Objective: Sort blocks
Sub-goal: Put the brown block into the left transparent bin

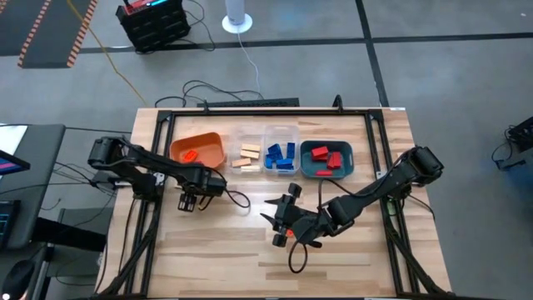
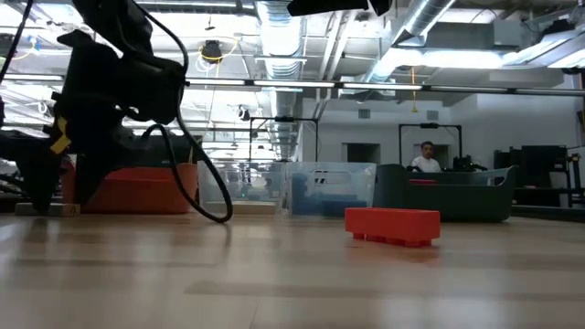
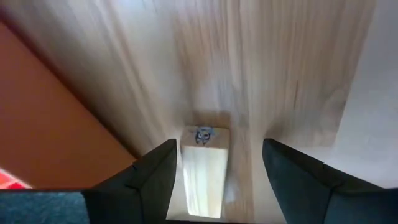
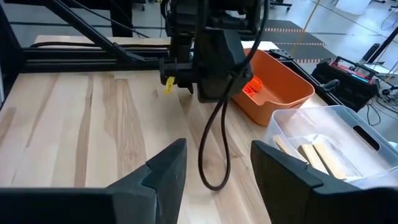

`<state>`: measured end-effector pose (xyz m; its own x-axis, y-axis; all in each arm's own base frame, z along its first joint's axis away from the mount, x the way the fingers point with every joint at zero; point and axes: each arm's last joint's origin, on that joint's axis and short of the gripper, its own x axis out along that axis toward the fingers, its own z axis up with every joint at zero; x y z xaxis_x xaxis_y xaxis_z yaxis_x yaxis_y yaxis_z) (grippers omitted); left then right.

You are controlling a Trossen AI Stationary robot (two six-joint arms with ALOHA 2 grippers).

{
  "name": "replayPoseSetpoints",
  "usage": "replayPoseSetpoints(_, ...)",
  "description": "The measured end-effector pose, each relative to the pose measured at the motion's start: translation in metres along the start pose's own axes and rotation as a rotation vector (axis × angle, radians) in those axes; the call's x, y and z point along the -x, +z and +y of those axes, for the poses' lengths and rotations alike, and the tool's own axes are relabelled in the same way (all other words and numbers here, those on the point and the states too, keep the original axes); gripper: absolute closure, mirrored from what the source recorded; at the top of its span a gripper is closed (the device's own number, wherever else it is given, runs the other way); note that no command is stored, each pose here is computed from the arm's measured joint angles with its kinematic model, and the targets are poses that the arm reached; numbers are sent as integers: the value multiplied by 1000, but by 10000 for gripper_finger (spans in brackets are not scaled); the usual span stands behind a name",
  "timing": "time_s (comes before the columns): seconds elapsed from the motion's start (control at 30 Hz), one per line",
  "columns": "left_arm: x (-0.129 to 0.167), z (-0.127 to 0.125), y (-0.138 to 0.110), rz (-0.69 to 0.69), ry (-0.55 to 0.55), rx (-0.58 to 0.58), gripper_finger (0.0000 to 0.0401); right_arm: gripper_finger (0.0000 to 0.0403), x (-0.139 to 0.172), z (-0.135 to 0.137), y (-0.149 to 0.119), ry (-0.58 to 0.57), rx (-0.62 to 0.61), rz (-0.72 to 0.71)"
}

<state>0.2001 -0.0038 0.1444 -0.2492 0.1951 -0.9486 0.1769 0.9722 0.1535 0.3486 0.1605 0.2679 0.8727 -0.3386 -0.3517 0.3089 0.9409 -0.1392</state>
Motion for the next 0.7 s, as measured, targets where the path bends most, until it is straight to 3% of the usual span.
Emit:
replayPoseSetpoints(0.23,-13,-3,8,85,-35,-20,205,192,1,1,0,3,-1,-2)
replayPoseSetpoints(0.5,-20,-8,15,159,-34,-67,301,192,1,2,0,5,0,-3)
replayPoseSetpoints(0.7,3,-8,29,116,-14,-76,301,192,1,1,0,5,1,-1)
